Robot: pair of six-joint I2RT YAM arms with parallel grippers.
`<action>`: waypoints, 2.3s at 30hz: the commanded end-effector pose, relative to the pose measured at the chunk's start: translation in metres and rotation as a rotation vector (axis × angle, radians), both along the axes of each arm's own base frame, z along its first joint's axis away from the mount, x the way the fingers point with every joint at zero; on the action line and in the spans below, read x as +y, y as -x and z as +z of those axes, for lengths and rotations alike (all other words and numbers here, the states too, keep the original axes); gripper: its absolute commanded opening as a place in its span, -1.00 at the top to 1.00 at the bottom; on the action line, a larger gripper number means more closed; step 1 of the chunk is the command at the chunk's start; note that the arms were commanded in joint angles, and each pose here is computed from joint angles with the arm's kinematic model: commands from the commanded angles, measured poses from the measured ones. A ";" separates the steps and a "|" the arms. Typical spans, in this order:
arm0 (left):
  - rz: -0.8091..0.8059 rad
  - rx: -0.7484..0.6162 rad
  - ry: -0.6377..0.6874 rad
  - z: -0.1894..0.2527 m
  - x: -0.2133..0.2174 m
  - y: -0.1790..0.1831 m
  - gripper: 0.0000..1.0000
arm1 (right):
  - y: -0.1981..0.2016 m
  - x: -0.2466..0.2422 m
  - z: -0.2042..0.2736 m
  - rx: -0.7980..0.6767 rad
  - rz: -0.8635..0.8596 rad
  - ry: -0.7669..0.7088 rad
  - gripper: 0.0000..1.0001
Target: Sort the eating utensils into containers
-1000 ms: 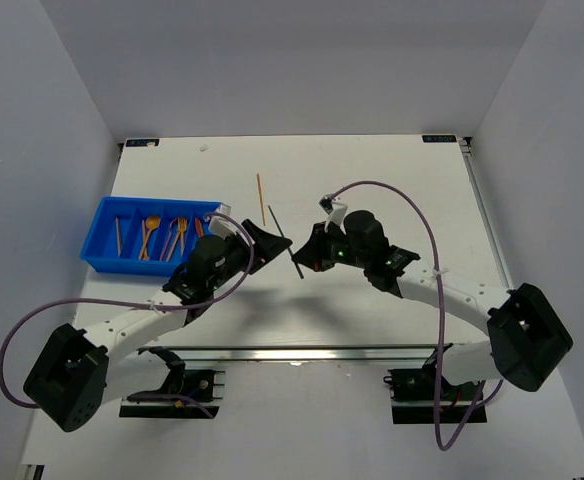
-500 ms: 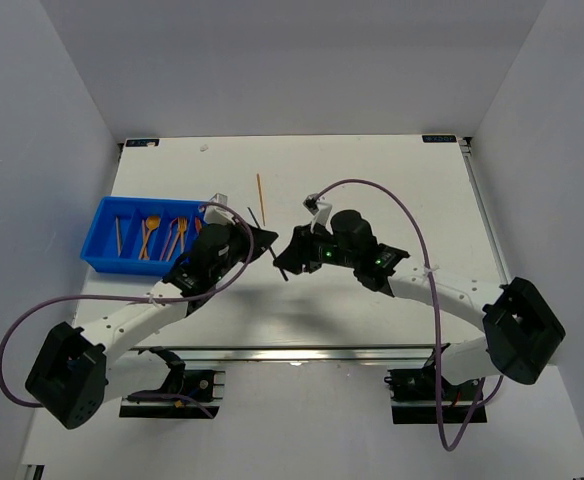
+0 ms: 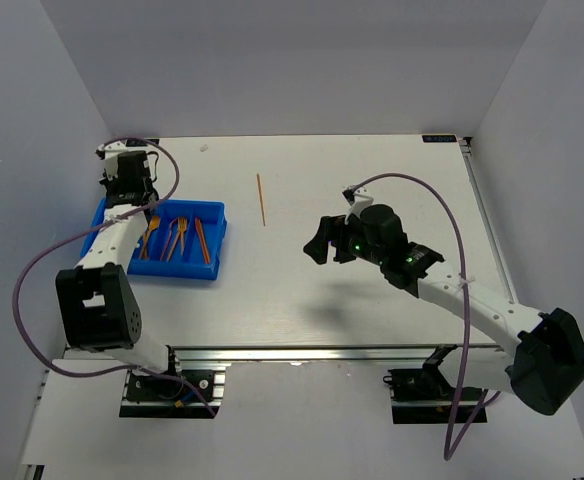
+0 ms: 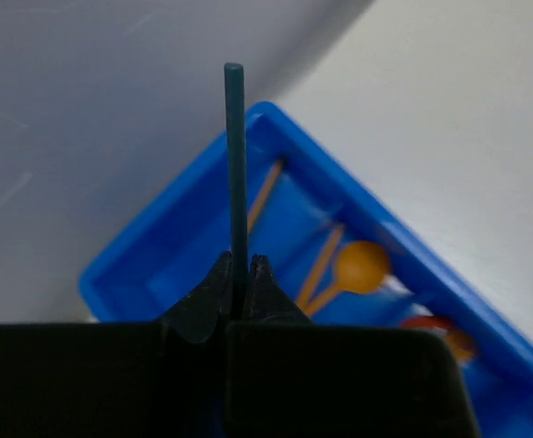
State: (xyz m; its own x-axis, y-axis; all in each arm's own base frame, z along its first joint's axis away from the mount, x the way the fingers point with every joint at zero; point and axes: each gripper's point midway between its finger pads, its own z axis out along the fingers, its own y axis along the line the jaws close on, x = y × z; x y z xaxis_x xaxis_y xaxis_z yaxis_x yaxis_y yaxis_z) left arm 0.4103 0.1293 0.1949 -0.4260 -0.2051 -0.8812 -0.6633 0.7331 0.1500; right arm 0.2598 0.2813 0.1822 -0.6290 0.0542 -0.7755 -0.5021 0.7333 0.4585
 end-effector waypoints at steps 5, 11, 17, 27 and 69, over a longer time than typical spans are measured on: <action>0.199 0.186 -0.384 0.010 0.072 0.017 1.00 | 0.012 -0.026 -0.009 -0.021 0.026 0.125 -0.79; 0.301 0.178 -0.357 -0.011 0.106 0.016 1.00 | 0.019 -0.022 -0.008 0.000 0.051 0.090 -0.79; 0.334 0.219 -0.359 -0.040 0.110 0.013 1.00 | 0.020 -0.018 -0.001 -0.001 0.065 0.070 -0.79; 0.300 0.161 -0.300 -0.049 0.093 0.015 0.18 | 0.011 -0.009 0.013 -0.035 0.068 0.043 -0.79; -0.593 -0.142 0.475 0.007 -0.279 -0.086 -0.96 | -0.091 -0.025 -0.059 0.033 -0.356 0.341 -0.79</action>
